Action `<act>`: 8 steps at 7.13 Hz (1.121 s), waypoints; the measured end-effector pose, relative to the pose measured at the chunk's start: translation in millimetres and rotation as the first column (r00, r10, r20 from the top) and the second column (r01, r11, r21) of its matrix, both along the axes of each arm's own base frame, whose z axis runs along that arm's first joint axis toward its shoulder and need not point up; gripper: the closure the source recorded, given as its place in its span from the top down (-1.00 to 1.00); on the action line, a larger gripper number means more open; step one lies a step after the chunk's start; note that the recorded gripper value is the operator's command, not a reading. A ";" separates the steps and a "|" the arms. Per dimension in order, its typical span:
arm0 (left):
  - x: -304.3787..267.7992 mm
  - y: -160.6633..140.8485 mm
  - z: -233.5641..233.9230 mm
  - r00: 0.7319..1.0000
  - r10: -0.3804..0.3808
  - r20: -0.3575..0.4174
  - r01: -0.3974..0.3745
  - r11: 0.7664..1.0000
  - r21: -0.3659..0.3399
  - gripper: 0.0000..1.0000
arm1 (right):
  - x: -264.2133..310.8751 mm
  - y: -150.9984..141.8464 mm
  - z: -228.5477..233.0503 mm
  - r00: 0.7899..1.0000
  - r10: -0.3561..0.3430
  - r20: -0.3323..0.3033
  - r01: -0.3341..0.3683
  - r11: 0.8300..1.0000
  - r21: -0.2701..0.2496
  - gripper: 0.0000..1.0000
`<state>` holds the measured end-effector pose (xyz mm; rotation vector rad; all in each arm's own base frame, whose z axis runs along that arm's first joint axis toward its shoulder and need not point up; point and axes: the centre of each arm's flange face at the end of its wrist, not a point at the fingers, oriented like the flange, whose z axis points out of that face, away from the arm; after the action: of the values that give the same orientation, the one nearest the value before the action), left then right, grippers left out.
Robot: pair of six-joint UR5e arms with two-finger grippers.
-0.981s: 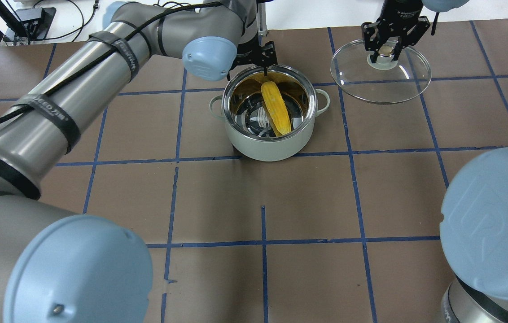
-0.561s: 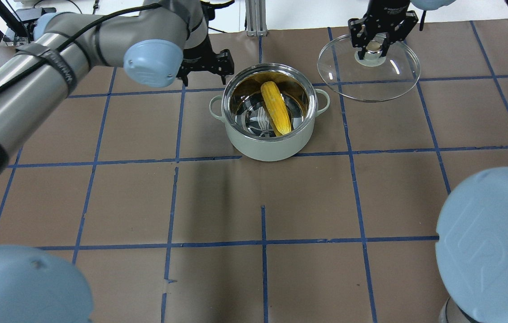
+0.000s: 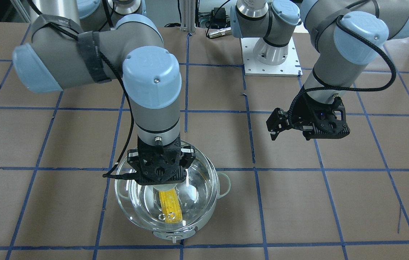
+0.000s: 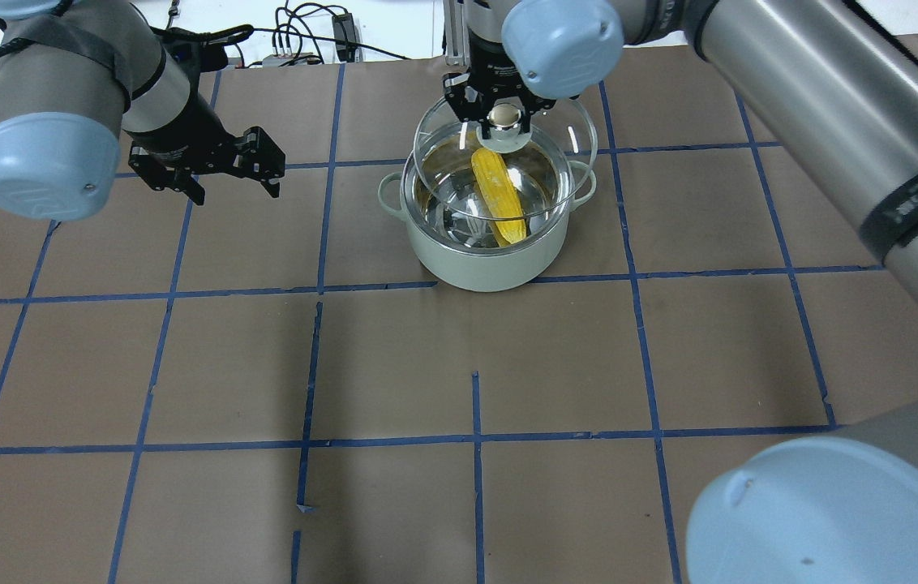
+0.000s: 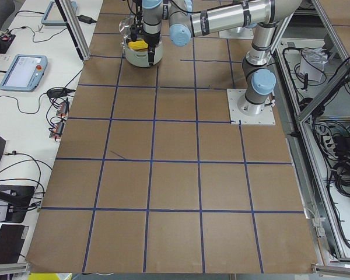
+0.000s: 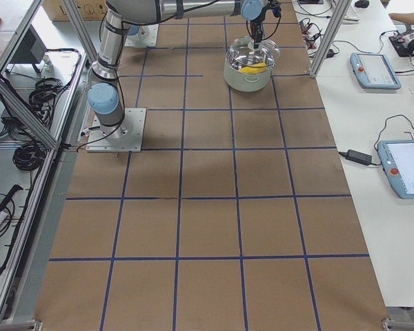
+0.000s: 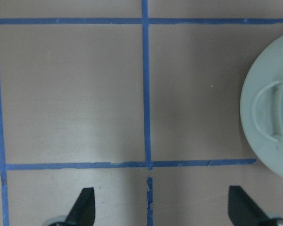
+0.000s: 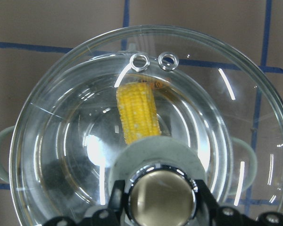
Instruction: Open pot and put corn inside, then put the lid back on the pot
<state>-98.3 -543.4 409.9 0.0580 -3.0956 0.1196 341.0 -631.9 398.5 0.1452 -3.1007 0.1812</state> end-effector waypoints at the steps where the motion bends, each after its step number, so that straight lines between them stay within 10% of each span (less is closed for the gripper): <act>1: -0.3 12.3 12.2 1.000 0.001 -0.002 -0.001 1.000 0.016 1.00 | 10.5 2.9 -10.2 1.000 -0.001 0.002 0.001 1.000 -0.003 -0.83; 8: -13.4 52.9 61.9 1.000 -0.020 -0.024 0.022 0.995 0.096 1.00 | 3.1 18.4 -40.0 1.000 0.002 0.016 -0.001 1.000 -0.022 -0.82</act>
<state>-111.7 -490.5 471.8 0.0298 -3.0763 -0.0302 344.1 -613.6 358.5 0.1459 -3.1139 0.2178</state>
